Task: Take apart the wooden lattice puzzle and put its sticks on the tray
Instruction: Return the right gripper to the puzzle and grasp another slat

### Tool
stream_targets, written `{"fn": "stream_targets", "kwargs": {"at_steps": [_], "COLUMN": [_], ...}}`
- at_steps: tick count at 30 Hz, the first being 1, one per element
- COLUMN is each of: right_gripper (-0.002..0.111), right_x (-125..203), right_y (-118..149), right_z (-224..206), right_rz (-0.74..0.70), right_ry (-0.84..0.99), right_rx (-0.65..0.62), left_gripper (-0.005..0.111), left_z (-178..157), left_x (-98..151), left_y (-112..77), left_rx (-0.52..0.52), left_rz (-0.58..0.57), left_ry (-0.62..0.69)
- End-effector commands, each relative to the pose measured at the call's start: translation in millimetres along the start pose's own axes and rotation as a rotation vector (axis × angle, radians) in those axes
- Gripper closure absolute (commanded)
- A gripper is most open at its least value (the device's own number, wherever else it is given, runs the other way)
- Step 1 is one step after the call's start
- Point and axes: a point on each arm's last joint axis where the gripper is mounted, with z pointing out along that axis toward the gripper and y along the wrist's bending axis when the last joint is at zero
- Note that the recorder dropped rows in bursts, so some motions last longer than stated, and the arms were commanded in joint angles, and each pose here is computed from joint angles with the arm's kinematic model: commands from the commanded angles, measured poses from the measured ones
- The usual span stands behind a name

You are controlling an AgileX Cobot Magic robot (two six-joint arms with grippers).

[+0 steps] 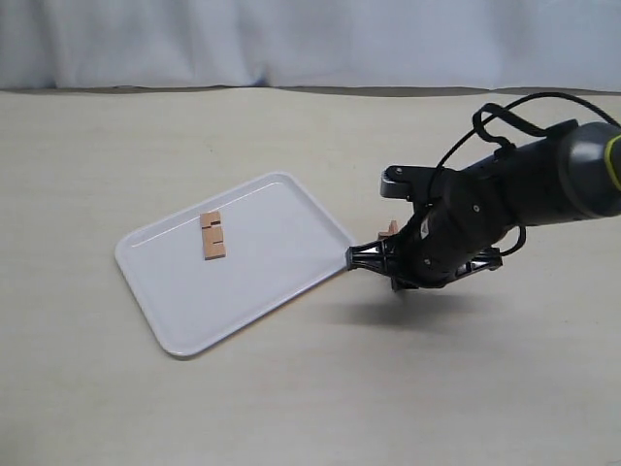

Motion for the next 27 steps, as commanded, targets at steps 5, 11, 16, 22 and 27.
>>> {"fn": "stream_targets", "kwargs": {"at_steps": [5, 11, 16, 22, 27], "right_gripper": [0.104, 0.104, 0.104, 0.104, 0.104], "right_x": [-10.2, -16.3, -19.4, -19.1, -19.7], "right_y": [1.8, 4.3, 6.1, 10.6, 12.4], "right_z": [-36.6, -56.2, -60.7, -61.2, -61.6], "right_rz": [-0.008, -0.007, 0.0, 0.119, 0.165], "right_ry": [-0.099, -0.176, -0.213, -0.204, -0.207], "right_rx": [-0.036, -0.074, -0.097, -0.155, -0.179], "left_gripper": [0.107, 0.107, 0.107, 0.107, 0.107], "left_z": [0.1, 0.1, 0.1, 0.1, 0.1], "left_x": [-0.5, -0.5, -0.5, -0.5, -0.5], "left_y": [0.0, 0.0, 0.0, 0.0, 0.0], "left_rx": [-0.001, -0.001, -0.001, -0.001, -0.001], "left_rz": [-0.004, -0.004, -0.004, -0.004, -0.004], "left_ry": [-0.011, -0.011, -0.011, -0.011, -0.011]}}
